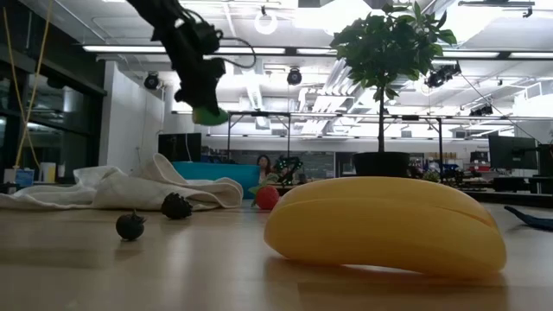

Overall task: Pick and placing Produce into tupperware
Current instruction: Put the green corn into the blue bin

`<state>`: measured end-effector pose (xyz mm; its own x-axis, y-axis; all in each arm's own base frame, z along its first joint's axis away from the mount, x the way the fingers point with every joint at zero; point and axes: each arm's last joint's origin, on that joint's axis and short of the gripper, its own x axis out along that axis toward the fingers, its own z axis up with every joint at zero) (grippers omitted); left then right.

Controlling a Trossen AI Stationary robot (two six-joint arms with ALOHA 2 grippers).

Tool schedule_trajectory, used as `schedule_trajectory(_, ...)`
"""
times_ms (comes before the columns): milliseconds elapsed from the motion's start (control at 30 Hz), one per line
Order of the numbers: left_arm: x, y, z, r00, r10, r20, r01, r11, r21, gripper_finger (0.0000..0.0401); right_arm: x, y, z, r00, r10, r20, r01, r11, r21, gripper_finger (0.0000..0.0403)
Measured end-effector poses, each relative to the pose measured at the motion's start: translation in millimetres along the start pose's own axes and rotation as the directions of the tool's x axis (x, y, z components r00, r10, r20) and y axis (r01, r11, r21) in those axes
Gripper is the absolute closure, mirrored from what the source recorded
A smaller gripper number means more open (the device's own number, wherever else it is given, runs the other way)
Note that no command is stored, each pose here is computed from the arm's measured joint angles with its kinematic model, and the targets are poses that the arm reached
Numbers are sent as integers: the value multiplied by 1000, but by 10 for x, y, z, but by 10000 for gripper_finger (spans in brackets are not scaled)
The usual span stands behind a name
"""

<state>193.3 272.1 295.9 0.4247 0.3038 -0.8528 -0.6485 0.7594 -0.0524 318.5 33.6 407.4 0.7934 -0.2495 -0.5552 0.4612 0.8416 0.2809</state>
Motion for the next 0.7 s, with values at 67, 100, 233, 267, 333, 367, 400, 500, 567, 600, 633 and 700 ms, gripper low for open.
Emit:
schedule_trajectory(67,97,6,0,999,-43,-18,43,999,-3,192,1,-3,2,1000,-1,0,1,1000,1,110)
schedule_trajectory(100,141,9,-2,998,-59,-28,59,998,-5,192,1,-3,2,1000,-1,0,1,1000,1,110)
schedule_trajectory(233,283,32,-12,995,-72,-66,71,997,-13,192,1,-1,1,1000,0,0,0,1000,9,110)
schedule_trajectory(267,320,38,-17,994,-75,-77,74,997,-15,192,1,-1,1,1000,0,0,0,1000,11,110)
schedule_trajectory(333,401,50,-30,991,-80,-103,78,997,-22,192,1,-1,1,1000,0,0,0,1000,12,110)
schedule_trajectory(367,435,55,-36,990,-82,-114,80,996,-25,192,1,-1,1,1000,0,0,0,1000,13,110)
schedule_trajectory(400,471,61,-41,989,-83,-124,81,996,-28,192,1,-1,1,1000,0,0,0,1000,20,110)
schedule_trajectory(500,579,79,-59,984,-84,-154,80,996,-29,192,1,-1,1,1000,0,0,0,1000,27,110)
schedule_trajectory(567,647,87,-77,980,-90,-178,85,996,-34,192,1,-1,1,1000,0,0,0,1000,28,110)
schedule_trajectory(600,678,91,-90,977,-93,-193,87,995,-38,192,1,-2,1,1000,0,0,0,1000,29,110)
schedule_trajectory(633,706,94,-104,973,-96,-210,89,995,-42,192,1,-1,1,1000,0,0,0,1000,30,110)
schedule_trajectory(700,769,100,-133,965,-102,-242,94,995,-44,192,1,-1,1,1000,0,0,0,1000,30,110)
